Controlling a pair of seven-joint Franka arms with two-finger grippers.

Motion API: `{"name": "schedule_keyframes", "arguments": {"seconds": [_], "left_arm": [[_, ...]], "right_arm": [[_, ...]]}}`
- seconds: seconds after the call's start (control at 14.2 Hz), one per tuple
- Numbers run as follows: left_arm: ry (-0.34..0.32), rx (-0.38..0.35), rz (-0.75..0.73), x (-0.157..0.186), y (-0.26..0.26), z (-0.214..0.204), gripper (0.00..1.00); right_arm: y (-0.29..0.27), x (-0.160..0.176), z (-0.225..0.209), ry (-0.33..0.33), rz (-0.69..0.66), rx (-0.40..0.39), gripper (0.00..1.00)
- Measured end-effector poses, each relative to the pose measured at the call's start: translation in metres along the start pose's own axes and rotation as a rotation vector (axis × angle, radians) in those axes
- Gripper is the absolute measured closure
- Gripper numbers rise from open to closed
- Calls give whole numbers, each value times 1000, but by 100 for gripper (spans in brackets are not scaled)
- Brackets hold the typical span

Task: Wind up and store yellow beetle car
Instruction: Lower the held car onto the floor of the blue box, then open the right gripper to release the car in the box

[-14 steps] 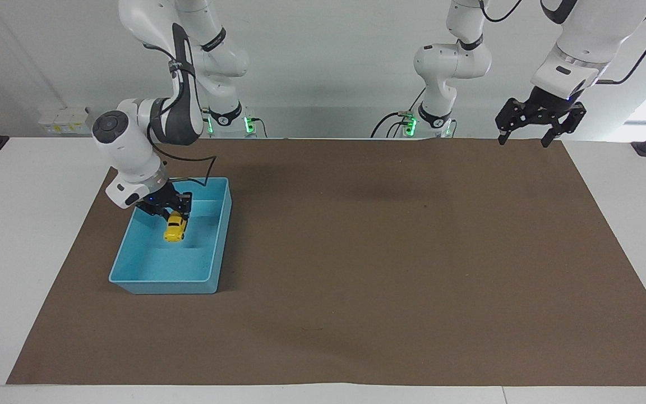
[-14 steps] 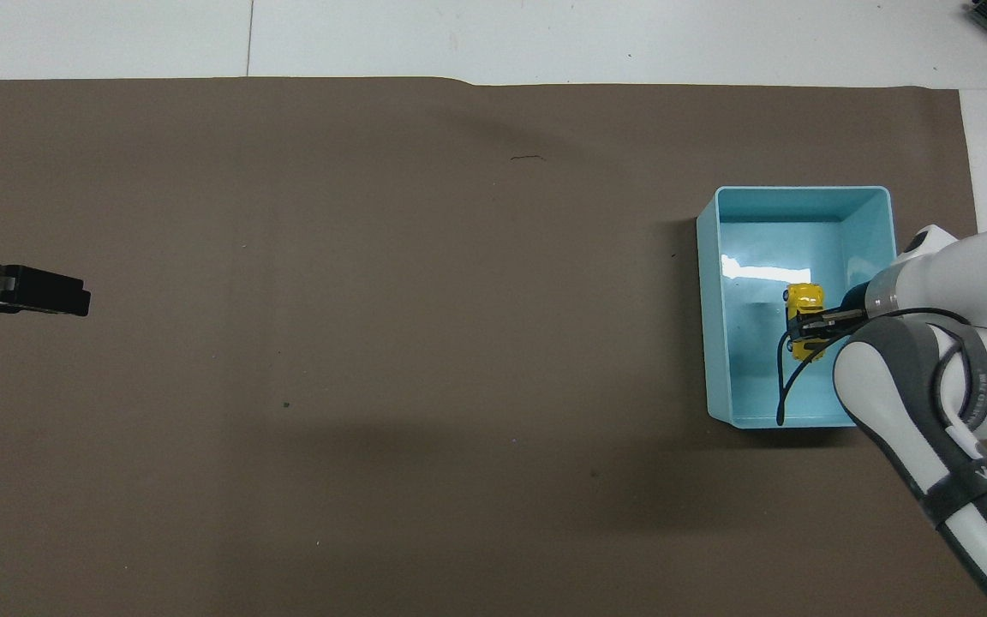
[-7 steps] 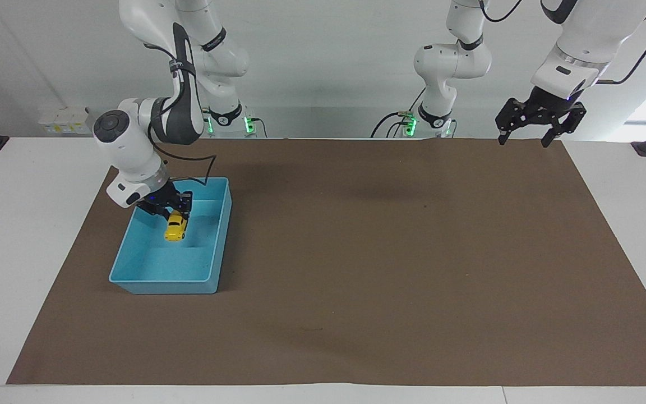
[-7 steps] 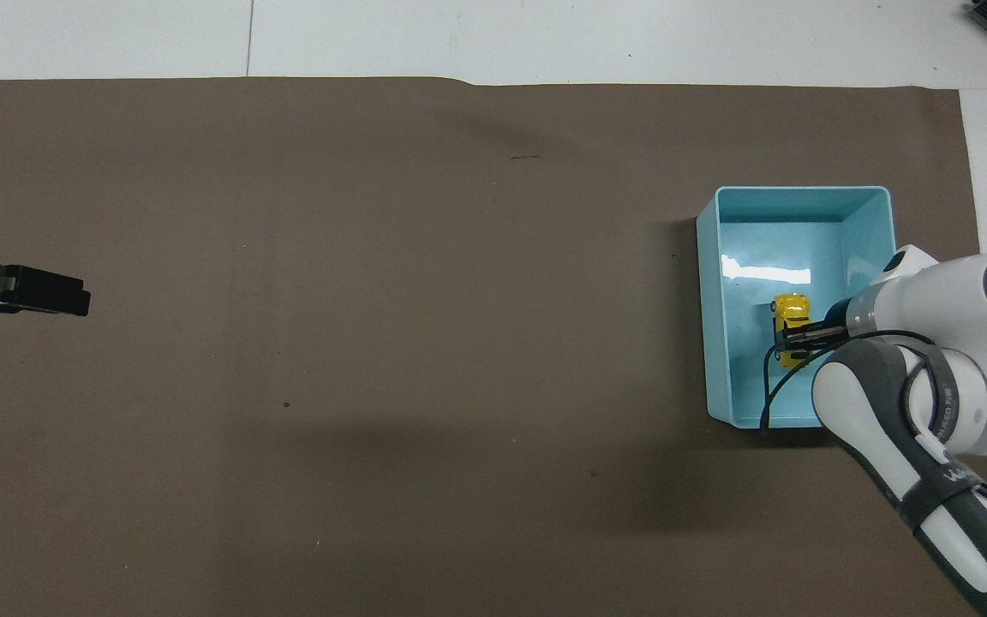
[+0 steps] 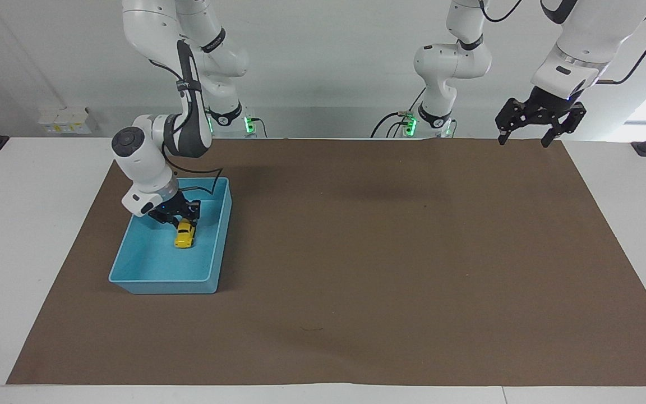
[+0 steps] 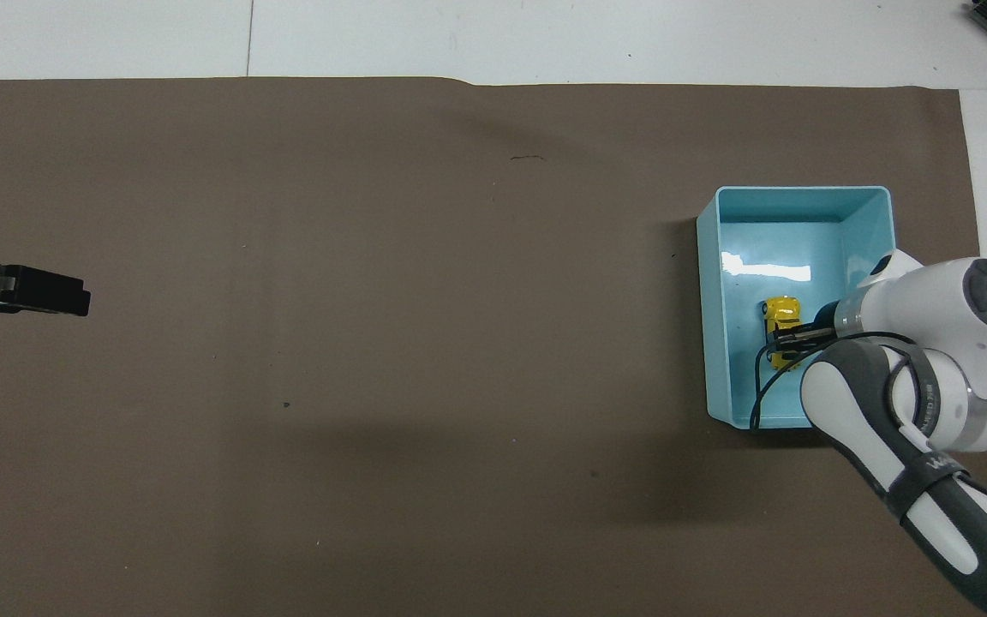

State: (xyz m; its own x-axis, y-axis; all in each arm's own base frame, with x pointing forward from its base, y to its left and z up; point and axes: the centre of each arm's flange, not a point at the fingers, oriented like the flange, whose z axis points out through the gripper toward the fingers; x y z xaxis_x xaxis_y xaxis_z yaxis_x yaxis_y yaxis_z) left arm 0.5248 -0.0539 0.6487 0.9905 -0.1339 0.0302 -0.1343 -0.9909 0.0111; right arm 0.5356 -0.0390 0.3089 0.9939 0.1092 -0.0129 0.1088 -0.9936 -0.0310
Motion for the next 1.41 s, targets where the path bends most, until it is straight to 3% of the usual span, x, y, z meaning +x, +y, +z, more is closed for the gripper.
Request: {"name": "schedule_keyframes", "arguments": {"seconds": [0.28,0.64,0.99,1.41], "left_arm": [[0,0,0,0,0,0,0],[0,0,0,0,0,0,0],[0,0,0,0,0,0,0],[0,0,0,0,0,0,0]], "right_arm": [[-1,0,0,0,-2,0,51],[-5,13,-17,22,-11,-3,1],[-2,37,-69,20,7,-12,0],[-32,52,-124,-18,176,-68,0]]}}
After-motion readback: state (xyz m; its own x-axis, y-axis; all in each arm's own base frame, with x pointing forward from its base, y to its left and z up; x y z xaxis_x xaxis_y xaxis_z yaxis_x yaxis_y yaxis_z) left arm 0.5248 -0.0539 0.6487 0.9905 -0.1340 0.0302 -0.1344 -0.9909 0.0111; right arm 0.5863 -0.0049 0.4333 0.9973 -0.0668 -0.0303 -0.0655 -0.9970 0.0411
